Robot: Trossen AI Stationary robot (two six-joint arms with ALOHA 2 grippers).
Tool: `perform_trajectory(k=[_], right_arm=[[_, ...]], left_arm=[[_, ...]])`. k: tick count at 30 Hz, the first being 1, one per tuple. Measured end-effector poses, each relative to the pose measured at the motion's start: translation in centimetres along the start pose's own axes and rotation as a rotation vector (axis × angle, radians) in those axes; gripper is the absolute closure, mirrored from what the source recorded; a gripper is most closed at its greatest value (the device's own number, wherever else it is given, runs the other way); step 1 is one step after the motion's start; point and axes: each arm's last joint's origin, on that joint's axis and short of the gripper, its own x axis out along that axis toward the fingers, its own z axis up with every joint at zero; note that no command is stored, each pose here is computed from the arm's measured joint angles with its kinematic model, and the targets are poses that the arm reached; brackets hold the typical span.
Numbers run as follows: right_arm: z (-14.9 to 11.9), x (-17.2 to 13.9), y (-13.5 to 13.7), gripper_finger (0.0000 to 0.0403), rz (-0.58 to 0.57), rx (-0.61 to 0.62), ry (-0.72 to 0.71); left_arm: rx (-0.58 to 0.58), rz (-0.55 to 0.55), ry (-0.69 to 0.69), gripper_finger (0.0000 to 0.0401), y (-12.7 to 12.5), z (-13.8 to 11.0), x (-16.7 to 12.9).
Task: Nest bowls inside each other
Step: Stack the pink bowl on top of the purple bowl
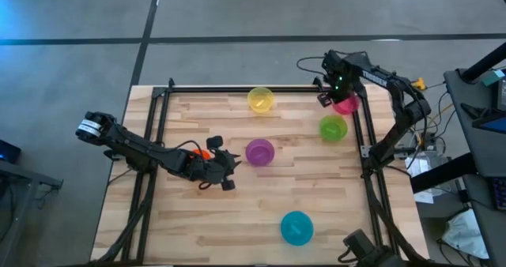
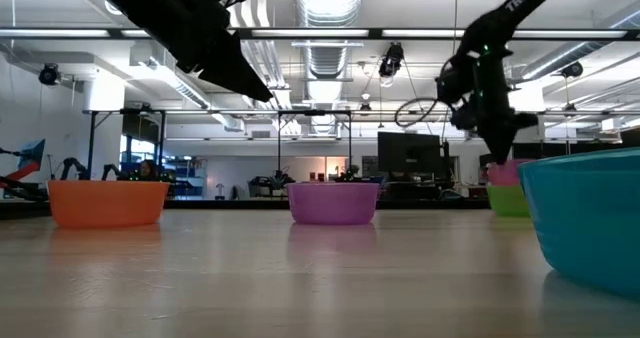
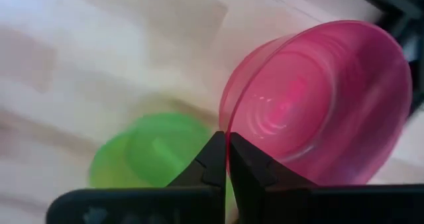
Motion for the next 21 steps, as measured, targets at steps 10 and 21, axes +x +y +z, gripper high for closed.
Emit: perform_trajectory(k=[10, 21], right_arm=[[-1.2, -9.3, 2.5, 0.0394, 0.034, -0.051, -0.223], [-4.4, -10.6, 9.2, 0.0394, 0.074, -0.272, -0.262]], left_arm=[[0.000, 0.000, 0.000, 0.0334, 0.0, 0.0, 0.0], [0.000, -0.002, 0.000, 0.0334, 0.0, 0.0, 0.0]])
